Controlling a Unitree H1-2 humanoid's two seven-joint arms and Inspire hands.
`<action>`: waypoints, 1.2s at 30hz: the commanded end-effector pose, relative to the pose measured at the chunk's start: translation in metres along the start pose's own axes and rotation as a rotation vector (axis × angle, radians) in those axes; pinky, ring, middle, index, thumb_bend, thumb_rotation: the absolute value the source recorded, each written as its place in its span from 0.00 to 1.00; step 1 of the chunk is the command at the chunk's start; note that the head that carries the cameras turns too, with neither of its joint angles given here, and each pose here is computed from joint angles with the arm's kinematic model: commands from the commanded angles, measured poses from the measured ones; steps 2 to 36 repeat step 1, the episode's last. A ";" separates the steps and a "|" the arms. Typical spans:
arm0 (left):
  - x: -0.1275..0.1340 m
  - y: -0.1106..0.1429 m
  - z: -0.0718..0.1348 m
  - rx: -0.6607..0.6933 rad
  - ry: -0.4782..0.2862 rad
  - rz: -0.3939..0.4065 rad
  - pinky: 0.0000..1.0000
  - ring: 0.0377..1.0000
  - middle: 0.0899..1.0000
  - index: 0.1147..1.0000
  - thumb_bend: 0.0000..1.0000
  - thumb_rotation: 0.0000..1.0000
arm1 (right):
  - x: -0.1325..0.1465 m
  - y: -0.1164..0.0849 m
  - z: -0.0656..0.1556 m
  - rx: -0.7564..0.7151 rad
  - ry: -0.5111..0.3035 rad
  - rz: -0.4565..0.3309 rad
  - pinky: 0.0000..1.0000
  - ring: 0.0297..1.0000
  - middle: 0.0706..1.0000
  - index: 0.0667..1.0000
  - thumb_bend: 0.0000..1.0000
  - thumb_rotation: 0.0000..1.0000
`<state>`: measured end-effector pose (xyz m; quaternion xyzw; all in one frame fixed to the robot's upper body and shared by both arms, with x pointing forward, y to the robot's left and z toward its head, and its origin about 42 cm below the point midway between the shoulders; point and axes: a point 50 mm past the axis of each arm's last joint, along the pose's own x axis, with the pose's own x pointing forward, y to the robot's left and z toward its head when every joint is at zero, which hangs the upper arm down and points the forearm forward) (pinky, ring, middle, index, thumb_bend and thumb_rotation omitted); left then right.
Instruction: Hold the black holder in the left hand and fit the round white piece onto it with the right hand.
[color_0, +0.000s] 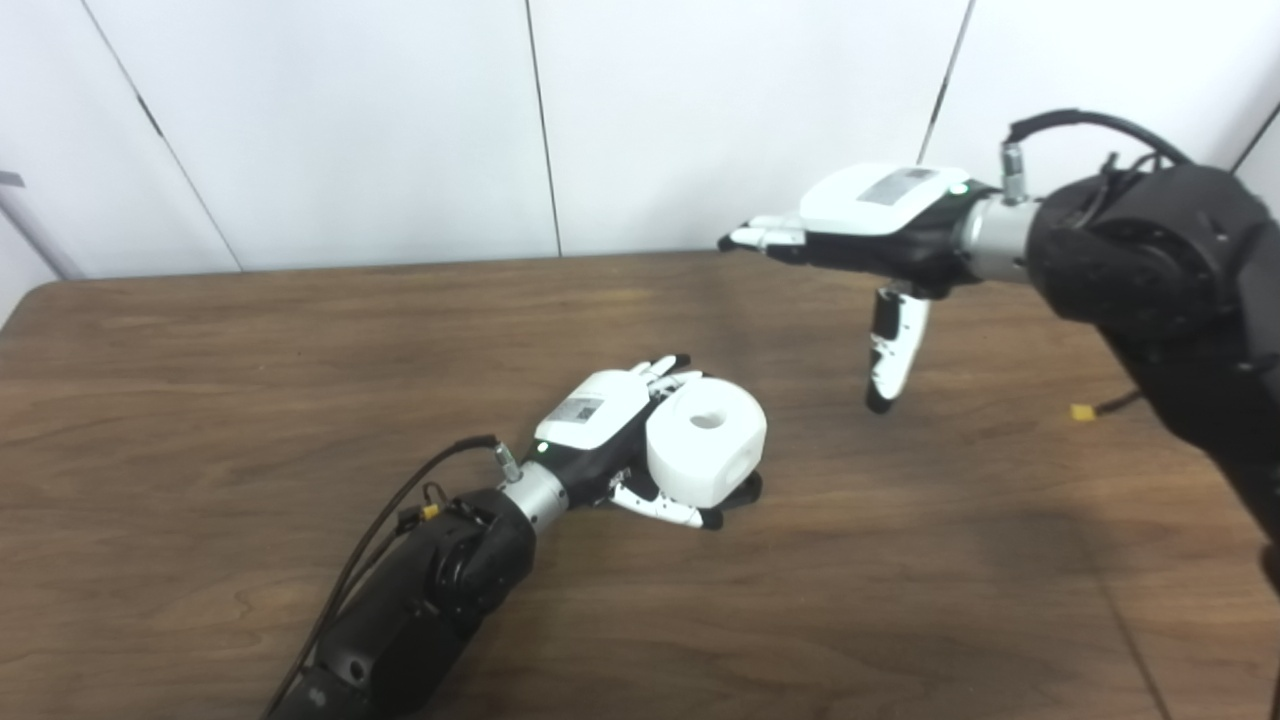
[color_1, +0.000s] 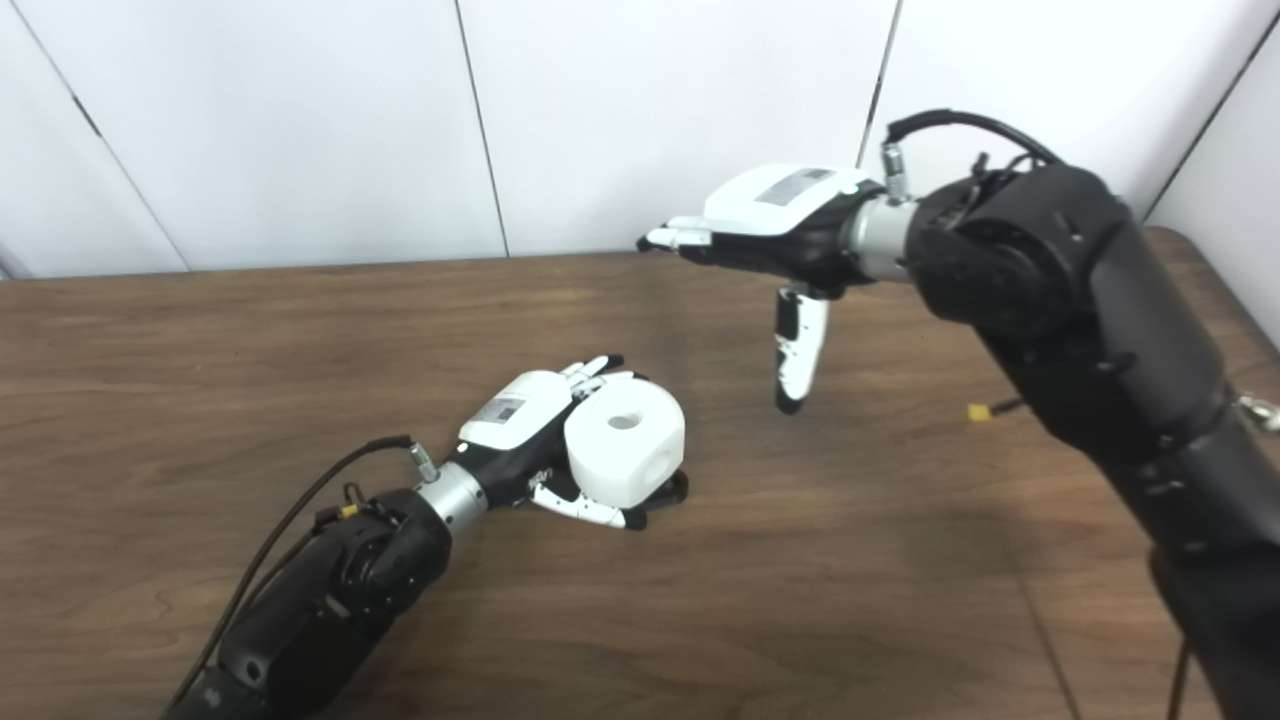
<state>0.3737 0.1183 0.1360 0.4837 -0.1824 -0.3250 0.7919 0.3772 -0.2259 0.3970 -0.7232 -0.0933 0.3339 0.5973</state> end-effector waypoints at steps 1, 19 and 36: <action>-0.005 -0.022 -0.006 0.006 0.027 -0.103 0.99 1.00 0.91 0.41 0.52 0.07 | -0.027 -0.025 -0.007 -0.025 0.053 -0.064 0.75 0.93 1.00 1.00 0.99 0.15; -0.005 -0.022 -0.006 0.006 0.027 -0.103 0.99 1.00 0.91 0.41 0.52 0.07 | -0.027 -0.025 -0.007 -0.025 0.053 -0.064 0.75 0.93 1.00 1.00 0.99 0.15; -0.005 -0.022 -0.006 0.006 0.027 -0.103 0.99 1.00 0.91 0.41 0.52 0.07 | -0.027 -0.025 -0.007 -0.025 0.053 -0.064 0.75 0.93 1.00 1.00 0.99 0.15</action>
